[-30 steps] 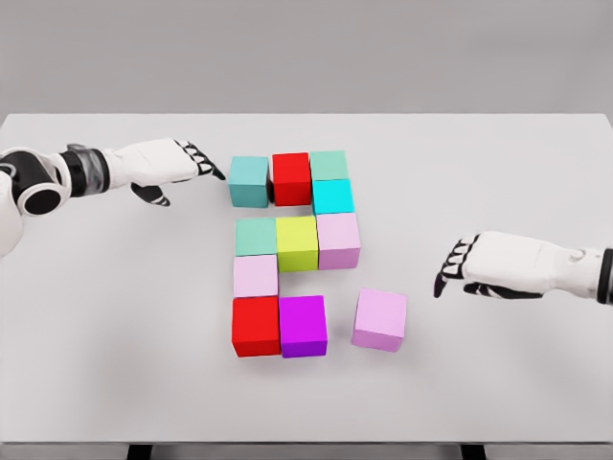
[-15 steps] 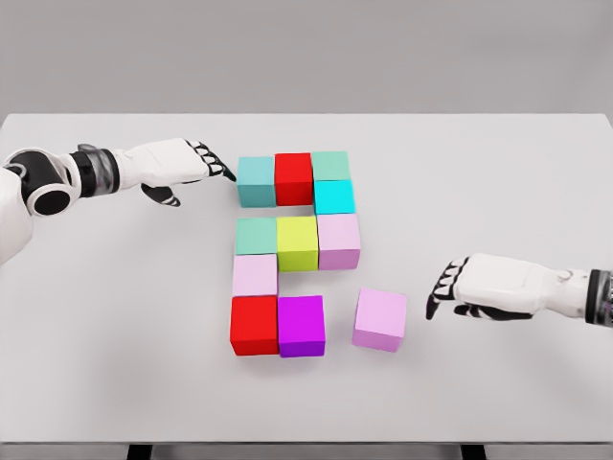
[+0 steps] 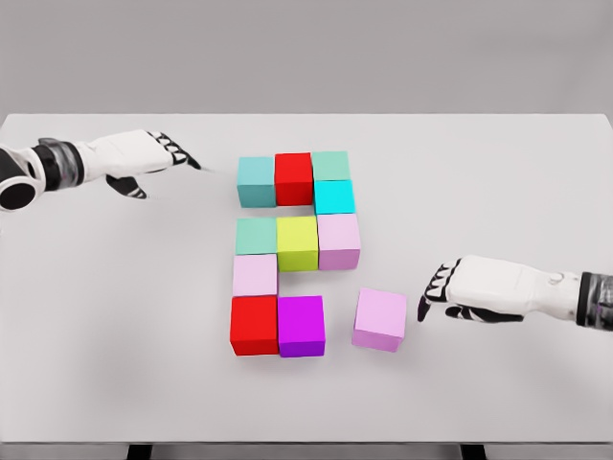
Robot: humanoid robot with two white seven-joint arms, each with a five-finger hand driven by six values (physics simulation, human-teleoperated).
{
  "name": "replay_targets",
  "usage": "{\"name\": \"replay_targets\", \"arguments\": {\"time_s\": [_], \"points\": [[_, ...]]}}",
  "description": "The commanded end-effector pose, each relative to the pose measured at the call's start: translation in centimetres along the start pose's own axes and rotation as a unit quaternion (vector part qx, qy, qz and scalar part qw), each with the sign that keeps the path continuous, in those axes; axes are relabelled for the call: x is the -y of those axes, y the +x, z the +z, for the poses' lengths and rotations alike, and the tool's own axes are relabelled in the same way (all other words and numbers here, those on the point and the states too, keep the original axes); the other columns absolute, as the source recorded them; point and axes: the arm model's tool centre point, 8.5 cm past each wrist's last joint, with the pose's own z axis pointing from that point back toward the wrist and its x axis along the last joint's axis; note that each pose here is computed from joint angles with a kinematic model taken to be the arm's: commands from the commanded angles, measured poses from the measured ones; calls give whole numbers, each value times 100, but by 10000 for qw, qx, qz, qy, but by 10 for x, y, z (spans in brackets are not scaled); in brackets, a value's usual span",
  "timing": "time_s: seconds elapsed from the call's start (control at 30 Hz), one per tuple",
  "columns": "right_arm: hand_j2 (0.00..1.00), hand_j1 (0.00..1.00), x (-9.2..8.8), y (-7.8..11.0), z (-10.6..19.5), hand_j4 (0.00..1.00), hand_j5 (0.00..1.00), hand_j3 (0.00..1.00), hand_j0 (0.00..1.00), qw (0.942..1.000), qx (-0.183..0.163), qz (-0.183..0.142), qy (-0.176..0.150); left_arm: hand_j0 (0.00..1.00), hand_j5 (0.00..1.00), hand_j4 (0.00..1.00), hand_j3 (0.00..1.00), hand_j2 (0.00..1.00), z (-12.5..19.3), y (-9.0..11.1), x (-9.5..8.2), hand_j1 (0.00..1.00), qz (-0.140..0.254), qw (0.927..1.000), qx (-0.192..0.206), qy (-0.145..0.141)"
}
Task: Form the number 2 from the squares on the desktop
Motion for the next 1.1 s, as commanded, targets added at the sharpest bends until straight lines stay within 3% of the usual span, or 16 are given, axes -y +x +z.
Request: {"name": "replay_targets", "arguments": {"time_s": [0.0,0.13,0.5,1.07], "points": [[56,56,0,0,0,56,56,56,56,10000,-13,-8,-7,95,95,95,95,95,25,-23,6,95,60,9995,-314,-54],[56,56,-2,0,-6,56,56,56,56,10000,-41,85,14,100,100,100,100,100,52,-43,9,100,135,9980,-620,-23],[56,56,-3,3,-16,56,56,56,56,9999,-13,129,-49,100,100,100,100,100,56,-45,-1,100,165,9977,-636,194],[56,56,6,2,-22,56,56,56,56,9994,-57,320,-127,100,100,100,100,100,56,-44,-1,100,161,9977,-631,193]]}}
